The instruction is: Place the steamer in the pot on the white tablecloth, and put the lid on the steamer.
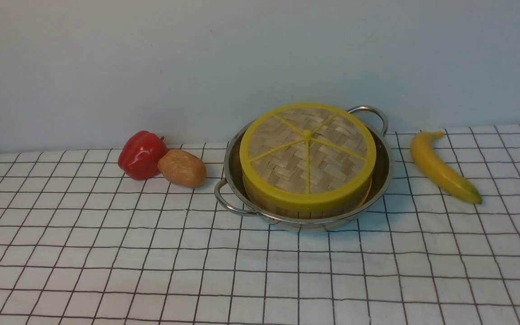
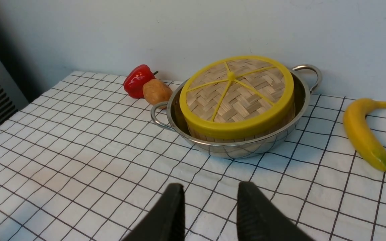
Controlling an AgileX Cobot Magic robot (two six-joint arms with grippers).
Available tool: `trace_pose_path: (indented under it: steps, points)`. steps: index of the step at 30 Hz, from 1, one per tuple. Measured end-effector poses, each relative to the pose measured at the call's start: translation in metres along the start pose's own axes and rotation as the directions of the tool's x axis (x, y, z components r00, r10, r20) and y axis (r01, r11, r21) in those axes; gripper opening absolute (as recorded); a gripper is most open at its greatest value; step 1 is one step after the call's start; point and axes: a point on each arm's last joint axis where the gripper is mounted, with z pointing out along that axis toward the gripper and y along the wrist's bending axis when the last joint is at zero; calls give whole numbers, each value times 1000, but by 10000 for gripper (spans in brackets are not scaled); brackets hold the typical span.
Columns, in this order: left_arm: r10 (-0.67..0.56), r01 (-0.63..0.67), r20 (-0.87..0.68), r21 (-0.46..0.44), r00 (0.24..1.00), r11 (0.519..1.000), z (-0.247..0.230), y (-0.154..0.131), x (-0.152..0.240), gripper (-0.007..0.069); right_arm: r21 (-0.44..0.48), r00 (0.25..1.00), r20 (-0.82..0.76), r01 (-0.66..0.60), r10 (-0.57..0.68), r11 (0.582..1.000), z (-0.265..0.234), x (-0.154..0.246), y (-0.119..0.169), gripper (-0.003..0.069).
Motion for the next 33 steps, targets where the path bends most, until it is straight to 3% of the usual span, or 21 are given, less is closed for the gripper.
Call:
trace_pose_path:
  steps: [5,10,14,17,26,33]
  points:
    - [0,0,0,0,1000,1000,0,0,0,74,33,998,13,68,-69,997,1,-1,-3,240]
    - [0,0,0,0,1000,1000,0,0,0,85,228,979,79,164,-186,960,24,7,-22,240]
    - [0,0,0,0,1000,1000,0,0,0,92,390,967,128,155,-220,908,50,34,-49,240]
    - [0,0,1,0,1000,1000,0,0,0,96,451,967,150,121,-208,884,65,64,-68,240]
    - [0,0,2,0,1000,1000,0,0,0,106,466,955,203,100,-216,879,78,122,-85,240]
    - [0,0,3,0,1000,1000,0,0,0,125,463,957,204,90,-205,881,79,124,-86,240]
